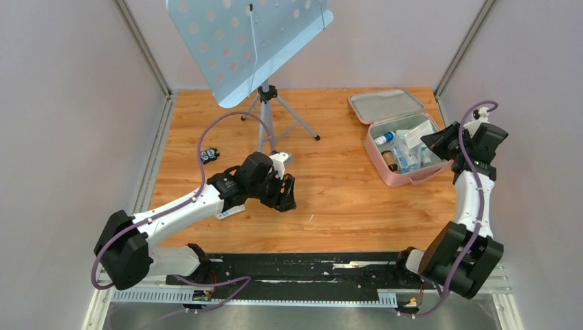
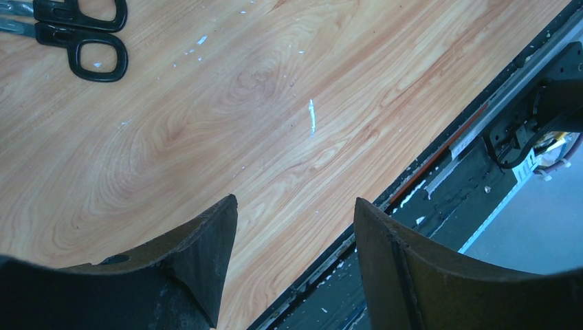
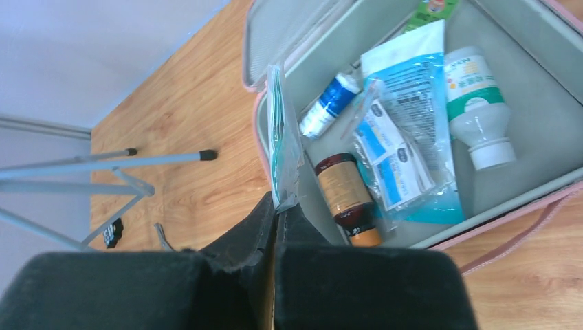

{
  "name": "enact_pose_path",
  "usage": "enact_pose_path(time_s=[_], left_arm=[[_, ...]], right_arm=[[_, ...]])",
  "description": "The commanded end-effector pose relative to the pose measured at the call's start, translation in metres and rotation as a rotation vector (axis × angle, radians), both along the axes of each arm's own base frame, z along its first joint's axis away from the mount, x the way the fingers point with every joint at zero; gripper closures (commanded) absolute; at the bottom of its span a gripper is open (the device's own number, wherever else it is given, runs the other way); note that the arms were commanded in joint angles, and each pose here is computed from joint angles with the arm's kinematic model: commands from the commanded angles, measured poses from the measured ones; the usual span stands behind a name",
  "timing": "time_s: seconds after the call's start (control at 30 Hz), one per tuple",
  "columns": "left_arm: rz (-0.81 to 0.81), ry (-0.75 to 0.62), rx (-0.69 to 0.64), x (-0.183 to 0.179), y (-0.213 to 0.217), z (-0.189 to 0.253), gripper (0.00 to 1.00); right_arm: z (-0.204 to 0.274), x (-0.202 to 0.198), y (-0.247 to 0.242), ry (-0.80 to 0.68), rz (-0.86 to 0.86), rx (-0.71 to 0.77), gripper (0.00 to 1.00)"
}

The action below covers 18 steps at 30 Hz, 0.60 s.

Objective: Organize the medicine kit
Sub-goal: Place the medical item at the medicine box.

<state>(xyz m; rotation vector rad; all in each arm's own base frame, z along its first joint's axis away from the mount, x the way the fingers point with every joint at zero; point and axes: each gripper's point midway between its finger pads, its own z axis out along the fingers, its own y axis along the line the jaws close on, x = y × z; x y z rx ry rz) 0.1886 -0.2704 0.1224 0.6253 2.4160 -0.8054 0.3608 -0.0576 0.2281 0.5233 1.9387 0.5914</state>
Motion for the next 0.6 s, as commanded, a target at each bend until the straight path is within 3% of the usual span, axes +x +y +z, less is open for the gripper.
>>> enact_pose_path(time_s=[0.0, 0.23, 0.57], left_arm=[[-0.009, -0.05, -0.03, 0.009, -0.007, 0.018, 0.28], [0.003, -0.052, -0.03, 0.009, -0.005, 0.019, 0.28], [0.003, -0.044, -0.033, 0.007, -0.005, 0.018, 0.28]], right_arm=[[0.003, 0.019, -0.022, -0.034, -0.054, 0.005, 1.0], [-0.01, 0.051, -0.042, -0.013, -0.027, -0.039, 1.0], [-0.023, 0.061, -0.052, 0.165, 0.074, -0.111, 1.0]])
